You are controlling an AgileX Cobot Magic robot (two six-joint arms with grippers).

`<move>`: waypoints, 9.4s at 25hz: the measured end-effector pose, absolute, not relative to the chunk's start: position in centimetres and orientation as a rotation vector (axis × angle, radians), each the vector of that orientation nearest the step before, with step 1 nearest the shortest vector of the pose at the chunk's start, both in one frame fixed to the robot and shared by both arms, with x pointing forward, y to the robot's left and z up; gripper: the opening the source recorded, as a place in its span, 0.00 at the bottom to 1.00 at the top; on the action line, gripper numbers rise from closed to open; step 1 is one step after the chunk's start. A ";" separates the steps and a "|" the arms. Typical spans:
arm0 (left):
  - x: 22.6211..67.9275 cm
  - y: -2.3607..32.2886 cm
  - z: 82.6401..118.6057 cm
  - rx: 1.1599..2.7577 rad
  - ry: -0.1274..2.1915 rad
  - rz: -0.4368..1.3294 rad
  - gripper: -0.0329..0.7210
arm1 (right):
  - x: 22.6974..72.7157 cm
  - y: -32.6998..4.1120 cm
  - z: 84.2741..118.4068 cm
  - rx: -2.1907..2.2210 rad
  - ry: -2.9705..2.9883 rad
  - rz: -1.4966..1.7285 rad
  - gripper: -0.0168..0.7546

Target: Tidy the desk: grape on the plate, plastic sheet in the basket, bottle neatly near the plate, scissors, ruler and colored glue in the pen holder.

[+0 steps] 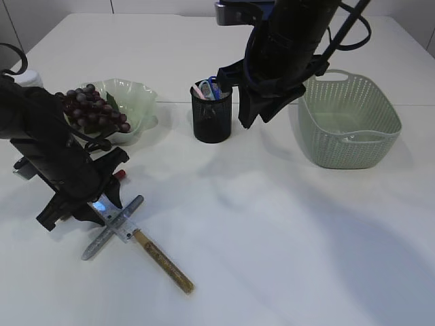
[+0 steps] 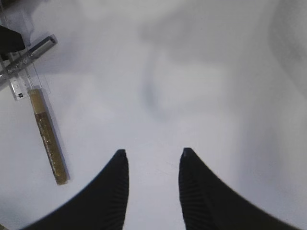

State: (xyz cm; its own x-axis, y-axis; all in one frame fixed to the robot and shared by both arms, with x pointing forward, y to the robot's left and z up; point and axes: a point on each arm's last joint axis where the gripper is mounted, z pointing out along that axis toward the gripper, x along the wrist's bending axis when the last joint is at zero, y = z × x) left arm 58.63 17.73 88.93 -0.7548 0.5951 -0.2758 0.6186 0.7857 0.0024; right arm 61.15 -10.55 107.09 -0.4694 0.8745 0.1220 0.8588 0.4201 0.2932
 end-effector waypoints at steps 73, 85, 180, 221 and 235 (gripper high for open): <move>60.4 14.6 94.3 1.856 2.298 -0.041 0.40 | 63.3 -15.6 107.0 1.801 2.412 0.438 0.40; 61.2 14.4 96.8 2.044 2.148 -0.014 0.40 | 63.7 -17.0 106.6 1.822 2.379 0.389 0.40; 65.8 9.6 102.2 1.902 1.771 0.036 0.40 | 64.9 -20.0 103.6 1.987 2.366 0.340 0.40; 70.7 5.4 102.1 1.412 1.281 0.475 0.40 | 65.0 -20.1 103.6 1.966 2.361 0.325 0.40; 71.9 4.9 99.2 1.409 1.179 0.577 0.40 | 65.0 -20.3 103.6 1.953 2.356 0.306 0.40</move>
State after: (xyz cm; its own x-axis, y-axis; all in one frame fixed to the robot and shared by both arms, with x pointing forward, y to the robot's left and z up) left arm 71.91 4.94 99.19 0.3735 0.8849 -0.2783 0.3229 0.1572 0.9333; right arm 64.99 -20.28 103.61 -0.1922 0.9785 0.0754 0.9652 0.1745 0.1947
